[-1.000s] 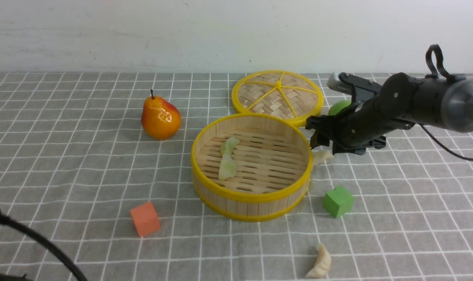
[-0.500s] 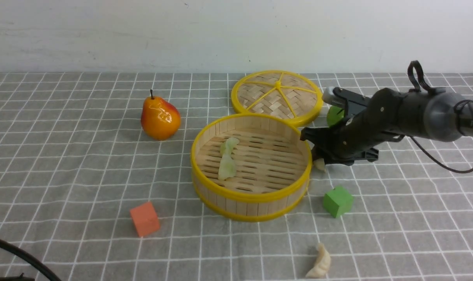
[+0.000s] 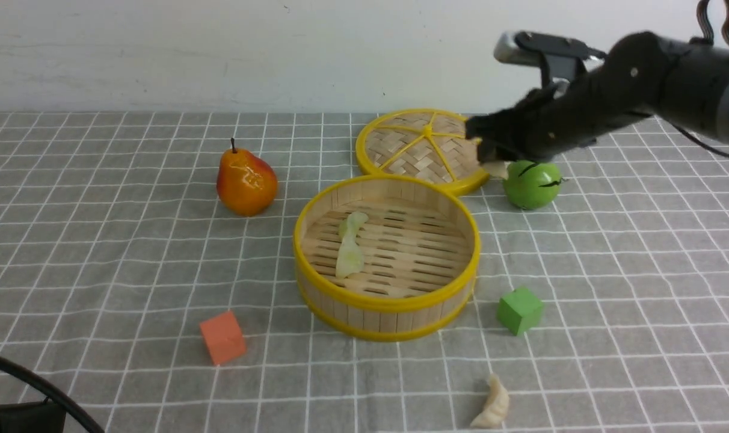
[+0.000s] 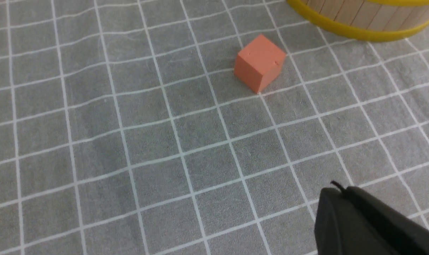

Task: Put the dumplings into the steamer on the table with the grey tablecloth.
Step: 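Place the dumpling in the bamboo steamer basket with the right gripper, then reach for and grasp a dumpling lying on the table beside the steamer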

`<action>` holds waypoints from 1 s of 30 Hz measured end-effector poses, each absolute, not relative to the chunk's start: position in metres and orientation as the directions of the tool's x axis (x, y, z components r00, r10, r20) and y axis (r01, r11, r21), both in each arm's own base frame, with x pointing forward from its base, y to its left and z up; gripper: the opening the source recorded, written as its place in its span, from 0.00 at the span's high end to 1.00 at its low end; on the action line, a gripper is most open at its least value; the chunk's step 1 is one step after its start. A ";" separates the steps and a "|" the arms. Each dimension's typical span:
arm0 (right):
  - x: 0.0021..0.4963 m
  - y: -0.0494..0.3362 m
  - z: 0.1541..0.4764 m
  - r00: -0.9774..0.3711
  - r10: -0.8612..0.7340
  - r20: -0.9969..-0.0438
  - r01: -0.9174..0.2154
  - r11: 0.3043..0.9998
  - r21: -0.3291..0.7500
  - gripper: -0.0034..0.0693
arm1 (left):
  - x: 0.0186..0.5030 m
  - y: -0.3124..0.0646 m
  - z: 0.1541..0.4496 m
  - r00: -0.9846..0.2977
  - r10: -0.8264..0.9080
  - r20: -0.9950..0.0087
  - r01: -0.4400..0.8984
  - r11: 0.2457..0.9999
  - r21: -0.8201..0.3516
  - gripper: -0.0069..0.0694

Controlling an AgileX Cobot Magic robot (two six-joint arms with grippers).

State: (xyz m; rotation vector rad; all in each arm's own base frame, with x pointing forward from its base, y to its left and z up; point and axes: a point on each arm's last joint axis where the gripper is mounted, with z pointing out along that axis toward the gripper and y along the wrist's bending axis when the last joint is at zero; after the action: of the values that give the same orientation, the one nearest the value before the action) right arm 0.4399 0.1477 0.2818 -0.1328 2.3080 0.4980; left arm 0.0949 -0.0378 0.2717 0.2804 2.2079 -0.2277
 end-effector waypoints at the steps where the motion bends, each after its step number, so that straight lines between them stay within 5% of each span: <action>1: 0.436 0.162 0.284 -0.702 0.029 -0.711 -0.281 0.907 0.313 0.71 | 0.095 -0.038 0.272 -0.591 0.121 -0.798 0.281 0.958 -0.063 0.93; 6: 0.433 0.213 0.239 -0.738 -0.057 -0.672 -0.352 0.883 0.312 0.71 | 0.095 -0.038 0.271 -0.590 0.122 -0.798 0.282 0.957 -0.062 0.93; 13: 0.448 0.215 0.187 -0.792 0.011 -0.610 -0.255 0.902 0.348 0.71 | 0.095 -0.038 0.271 -0.590 0.122 -0.798 0.282 0.957 -0.062 0.93; 20: 0.448 0.215 0.190 -0.787 0.026 -0.617 -0.249 0.901 0.356 0.40 | 0.095 -0.039 0.270 -0.596 0.108 -0.796 0.282 0.956 -0.081 0.93; 24: 0.435 0.210 0.240 -0.759 0.017 -0.651 -0.290 0.886 0.361 0.24 | 0.094 -0.040 0.270 -0.605 0.091 -0.791 0.281 0.954 -0.105 0.93; 27: 0.422 0.201 0.281 -0.730 -0.006 -0.683 -0.327 0.881 0.342 0.23 | 0.094 -0.040 0.270 -0.607 0.087 -0.790 0.280 0.954 -0.110 0.93; 28: 0.403 0.189 0.322 -0.710 -0.032 -0.703 -0.351 0.882 0.315 0.24 | 0.094 -0.040 0.270 -0.609 0.086 -0.789 0.280 0.953 -0.112 0.93; 30: 0.391 0.182 0.338 -0.716 -0.055 -0.696 -0.354 0.888 0.294 0.26 | 0.094 -0.041 0.270 -0.610 0.084 -0.788 0.280 0.953 -0.115 0.93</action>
State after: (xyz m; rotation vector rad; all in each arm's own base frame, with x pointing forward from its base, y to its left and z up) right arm 0.3908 0.1822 0.3379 -0.2916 2.3274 0.5354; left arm 0.0938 -0.0406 0.2701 0.2552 2.2206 -0.2840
